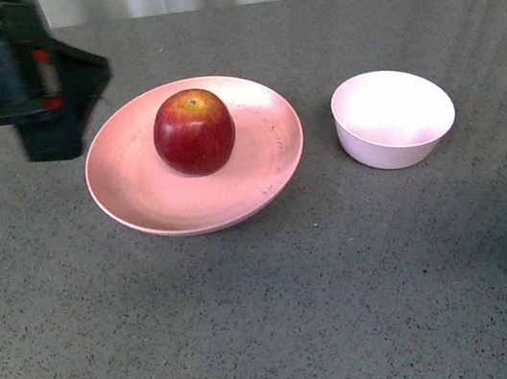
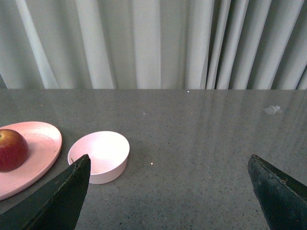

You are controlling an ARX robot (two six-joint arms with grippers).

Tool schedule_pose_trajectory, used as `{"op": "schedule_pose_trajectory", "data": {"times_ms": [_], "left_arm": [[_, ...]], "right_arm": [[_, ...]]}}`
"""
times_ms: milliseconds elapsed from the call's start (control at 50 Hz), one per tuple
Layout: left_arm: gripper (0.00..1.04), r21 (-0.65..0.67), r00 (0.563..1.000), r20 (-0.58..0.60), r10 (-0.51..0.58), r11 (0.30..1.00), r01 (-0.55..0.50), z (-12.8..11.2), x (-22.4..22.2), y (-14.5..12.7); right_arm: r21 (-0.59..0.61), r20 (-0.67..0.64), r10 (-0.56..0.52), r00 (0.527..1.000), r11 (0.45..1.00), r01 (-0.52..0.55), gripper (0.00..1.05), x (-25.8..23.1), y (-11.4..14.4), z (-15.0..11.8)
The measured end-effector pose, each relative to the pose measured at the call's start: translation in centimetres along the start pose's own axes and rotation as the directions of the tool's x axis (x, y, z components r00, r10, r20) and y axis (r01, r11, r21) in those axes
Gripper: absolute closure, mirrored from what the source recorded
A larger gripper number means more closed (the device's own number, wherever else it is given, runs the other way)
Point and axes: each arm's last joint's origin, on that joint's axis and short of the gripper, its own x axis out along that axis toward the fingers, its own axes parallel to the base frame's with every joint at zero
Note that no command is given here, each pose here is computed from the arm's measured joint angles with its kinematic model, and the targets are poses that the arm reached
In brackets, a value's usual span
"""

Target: Move apple from plate to bowl

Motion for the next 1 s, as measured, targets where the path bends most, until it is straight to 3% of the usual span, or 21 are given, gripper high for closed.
{"op": "schedule_pose_trajectory", "data": {"times_ms": [420, 1000], "left_arm": [[0.09, 0.015, 0.990, -0.140, -0.028, 0.999, 0.030, -2.2, 9.3, -2.5], [0.09, 0.042, 0.987, -0.159, 0.040, 0.999, -0.034, -2.3, 14.1, -2.1]], "right_arm": [[0.000, 0.000, 0.000, 1.000, 1.000, 0.000, 0.09, 0.0, 0.0, 0.0], [0.000, 0.000, 0.000, 1.000, 1.000, 0.000, 0.09, 0.0, 0.0, 0.0]]}}
